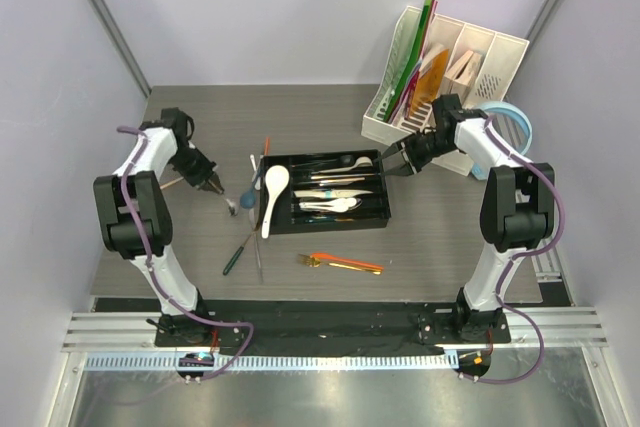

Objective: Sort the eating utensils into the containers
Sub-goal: Pick up the spoon from the center of the board, then place the spoon in the storage box.

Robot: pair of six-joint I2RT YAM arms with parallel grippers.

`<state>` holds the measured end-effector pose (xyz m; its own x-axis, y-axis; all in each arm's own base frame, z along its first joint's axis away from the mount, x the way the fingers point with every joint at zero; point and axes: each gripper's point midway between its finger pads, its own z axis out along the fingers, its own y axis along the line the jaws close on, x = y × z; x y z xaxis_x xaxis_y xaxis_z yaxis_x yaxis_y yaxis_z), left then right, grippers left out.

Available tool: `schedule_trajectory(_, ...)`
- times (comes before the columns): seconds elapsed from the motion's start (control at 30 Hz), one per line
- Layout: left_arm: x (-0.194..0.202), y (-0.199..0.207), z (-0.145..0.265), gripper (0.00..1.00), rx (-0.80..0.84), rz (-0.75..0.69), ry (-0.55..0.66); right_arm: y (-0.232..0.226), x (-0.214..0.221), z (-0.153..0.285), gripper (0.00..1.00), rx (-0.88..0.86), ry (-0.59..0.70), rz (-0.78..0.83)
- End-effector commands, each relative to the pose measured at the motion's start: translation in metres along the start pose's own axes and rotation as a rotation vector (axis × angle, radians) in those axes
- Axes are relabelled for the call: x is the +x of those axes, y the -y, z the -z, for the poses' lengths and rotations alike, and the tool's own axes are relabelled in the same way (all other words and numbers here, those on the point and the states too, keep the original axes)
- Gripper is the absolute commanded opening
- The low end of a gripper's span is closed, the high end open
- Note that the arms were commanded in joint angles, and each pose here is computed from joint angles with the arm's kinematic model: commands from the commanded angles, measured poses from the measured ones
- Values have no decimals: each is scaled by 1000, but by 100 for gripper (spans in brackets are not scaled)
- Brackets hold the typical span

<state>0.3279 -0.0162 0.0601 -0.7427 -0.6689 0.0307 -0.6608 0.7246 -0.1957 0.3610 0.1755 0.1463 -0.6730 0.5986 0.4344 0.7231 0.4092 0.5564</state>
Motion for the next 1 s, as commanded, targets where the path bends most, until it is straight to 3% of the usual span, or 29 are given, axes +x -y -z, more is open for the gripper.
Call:
schedule_trajectory(0.0, -2, 57, 48, 0, 245, 86, -30, -3, 4, 6, 44, -25, -14, 33)
schedule_trajectory(0.13, 12, 74, 56, 0, 367, 204, -69, 0, 5, 8, 44, -22, -17, 38)
schedule_trajectory(0.33, 20, 103, 86, 0, 473, 272, -25, 4, -2, 9, 44, -10, -5, 19)
schedule_trajectory(0.6, 64, 199, 119, 0, 579, 288, -94, 5, -9, 6, 43, -4, -2, 10)
schedule_trajectory(0.77, 115, 253, 99, 0, 594, 286, -207, 17, -13, 15, 41, 32, 53, -5)
schedule_trajectory(0.97, 149, 278, 70, 0, 554, 338, -256, 51, -16, 40, 41, 79, 118, -59)
